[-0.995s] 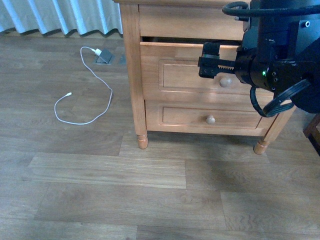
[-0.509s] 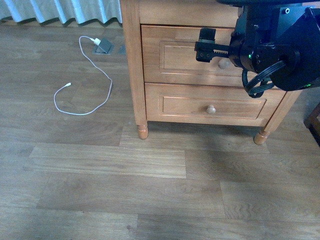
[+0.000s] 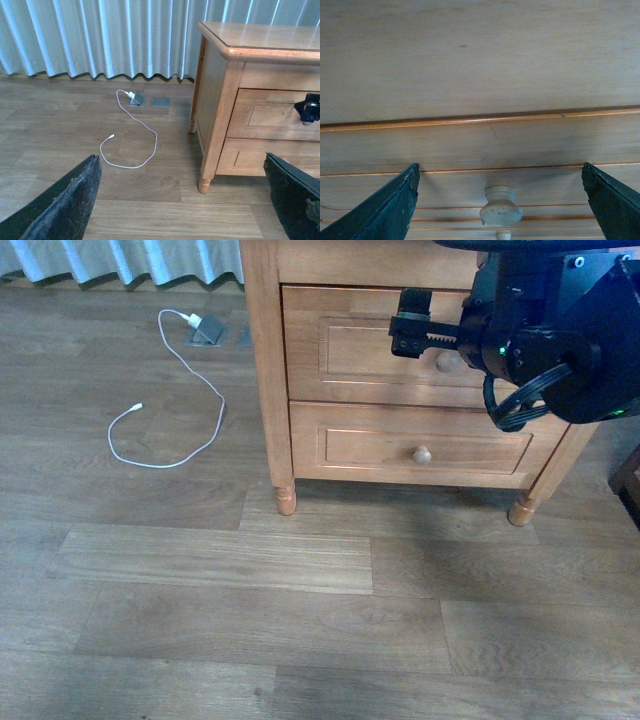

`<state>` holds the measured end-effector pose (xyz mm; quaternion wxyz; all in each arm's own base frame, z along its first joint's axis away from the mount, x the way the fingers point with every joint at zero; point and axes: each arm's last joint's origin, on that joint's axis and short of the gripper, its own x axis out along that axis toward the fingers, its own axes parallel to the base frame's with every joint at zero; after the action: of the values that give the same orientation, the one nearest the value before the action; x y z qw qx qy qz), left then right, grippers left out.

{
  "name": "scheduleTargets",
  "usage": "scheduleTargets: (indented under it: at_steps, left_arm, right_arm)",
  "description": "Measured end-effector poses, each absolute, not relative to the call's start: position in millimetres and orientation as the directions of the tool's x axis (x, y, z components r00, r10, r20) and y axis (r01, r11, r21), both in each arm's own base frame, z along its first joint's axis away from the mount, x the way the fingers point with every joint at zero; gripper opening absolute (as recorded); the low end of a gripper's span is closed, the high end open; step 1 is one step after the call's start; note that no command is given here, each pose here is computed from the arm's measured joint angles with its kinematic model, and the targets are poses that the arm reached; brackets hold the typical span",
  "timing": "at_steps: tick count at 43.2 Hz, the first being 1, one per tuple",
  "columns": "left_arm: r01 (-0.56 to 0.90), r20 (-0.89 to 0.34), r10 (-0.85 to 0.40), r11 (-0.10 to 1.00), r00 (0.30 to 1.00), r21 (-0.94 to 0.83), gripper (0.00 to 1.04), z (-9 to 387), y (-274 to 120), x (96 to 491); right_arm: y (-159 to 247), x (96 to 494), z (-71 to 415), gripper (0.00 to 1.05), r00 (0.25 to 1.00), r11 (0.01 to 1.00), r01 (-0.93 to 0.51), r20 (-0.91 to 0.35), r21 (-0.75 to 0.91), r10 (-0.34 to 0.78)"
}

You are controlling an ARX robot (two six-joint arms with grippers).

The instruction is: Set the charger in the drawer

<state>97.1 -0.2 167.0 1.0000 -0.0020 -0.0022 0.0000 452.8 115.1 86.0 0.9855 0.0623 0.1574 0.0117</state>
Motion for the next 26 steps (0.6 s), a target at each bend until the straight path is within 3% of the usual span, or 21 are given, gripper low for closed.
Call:
scheduleTargets:
  at_steps: [14, 26]
  left_arm:
    - [0.0, 0.004, 0.0, 1.0, 1.0, -0.004, 0.99, 167.0, -0.2, 97.1]
    - [0.0, 0.004, 0.0, 1.0, 1.0, -0.004, 0.99, 167.0, -0.2, 97.1]
  right_arm:
    - [99.9, 397.6, 131.3, 0.96, 0.957, 0.985, -0.083, -0.265, 0.15, 0.121]
    - [77.2, 328.1, 177.2, 0.96, 0.959, 0.976, -0.1, -0.243, 0.192, 0.146]
